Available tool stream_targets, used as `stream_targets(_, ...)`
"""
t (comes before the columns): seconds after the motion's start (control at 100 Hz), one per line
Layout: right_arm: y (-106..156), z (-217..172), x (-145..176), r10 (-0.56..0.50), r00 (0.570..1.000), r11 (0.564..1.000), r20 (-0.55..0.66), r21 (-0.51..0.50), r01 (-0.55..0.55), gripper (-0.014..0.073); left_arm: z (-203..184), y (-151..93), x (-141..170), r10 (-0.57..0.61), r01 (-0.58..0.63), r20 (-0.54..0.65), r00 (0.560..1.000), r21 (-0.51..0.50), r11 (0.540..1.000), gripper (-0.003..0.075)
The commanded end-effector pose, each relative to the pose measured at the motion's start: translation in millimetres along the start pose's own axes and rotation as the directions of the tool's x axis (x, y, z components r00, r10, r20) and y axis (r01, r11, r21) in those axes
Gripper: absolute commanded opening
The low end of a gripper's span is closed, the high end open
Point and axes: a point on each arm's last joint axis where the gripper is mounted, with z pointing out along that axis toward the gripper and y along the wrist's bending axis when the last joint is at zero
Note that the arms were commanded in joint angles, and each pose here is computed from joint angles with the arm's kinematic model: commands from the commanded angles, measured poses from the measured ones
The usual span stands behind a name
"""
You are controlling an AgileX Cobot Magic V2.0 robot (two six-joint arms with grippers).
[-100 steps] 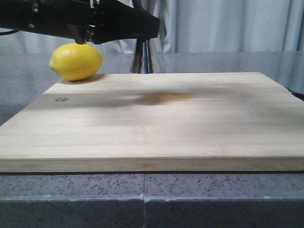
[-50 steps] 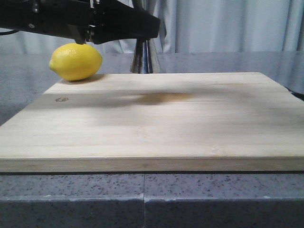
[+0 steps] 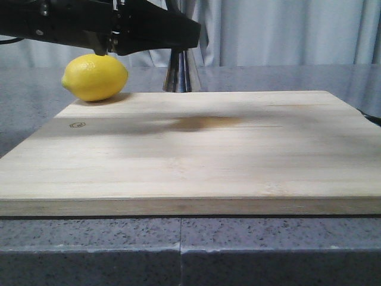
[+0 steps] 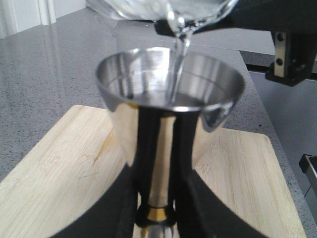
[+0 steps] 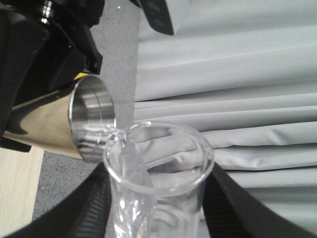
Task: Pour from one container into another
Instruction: 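Tilt the beaker with the right gripper, pouring liquid into the jigger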
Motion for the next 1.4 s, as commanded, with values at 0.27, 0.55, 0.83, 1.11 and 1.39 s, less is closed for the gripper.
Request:
stream_targets(0.27, -19.9, -10.8, -3.6, -0.029, 1.000, 0.997, 0.008, 0.068, 0.028, 0.0225, -4.5, -12.0, -33.7, 0.038, -0.046, 0.141, 0.989, 0.055, 0.997, 0.0071)
stream_targets(0.55, -19.7, -10.7, -3.1, -0.055, 0.998, 0.996, 0.001, 0.066, 0.055, 0.0225, -4.5, -12.0, -33.7, 0.038, -0.046, 0.141, 0.989, 0.055, 0.997, 0.0071)
stream_targets(0.83, -19.6, -10.7, -3.1, -0.065, 0.998, 0.996, 0.000, 0.065, 0.065, 0.0225, -4.5, -12.0, -33.7, 0.038, -0.046, 0.141, 0.989, 0.055, 0.997, 0.0071)
stream_targets(1.11, -19.4, -10.7, -3.1, -0.096, 0.995, 0.993, -0.002, 0.062, 0.096, 0.0225, -4.5, -12.0, -33.7, 0.038, -0.046, 0.141, 0.989, 0.055, 0.997, 0.0071)
stream_targets(1.39, -19.3, -10.7, -3.1, -0.103, 0.995, 0.993, -0.002, 0.061, 0.103, 0.0225, -4.5, -12.0, -33.7, 0.038, -0.046, 0.141, 0.989, 0.055, 0.997, 0.0071)
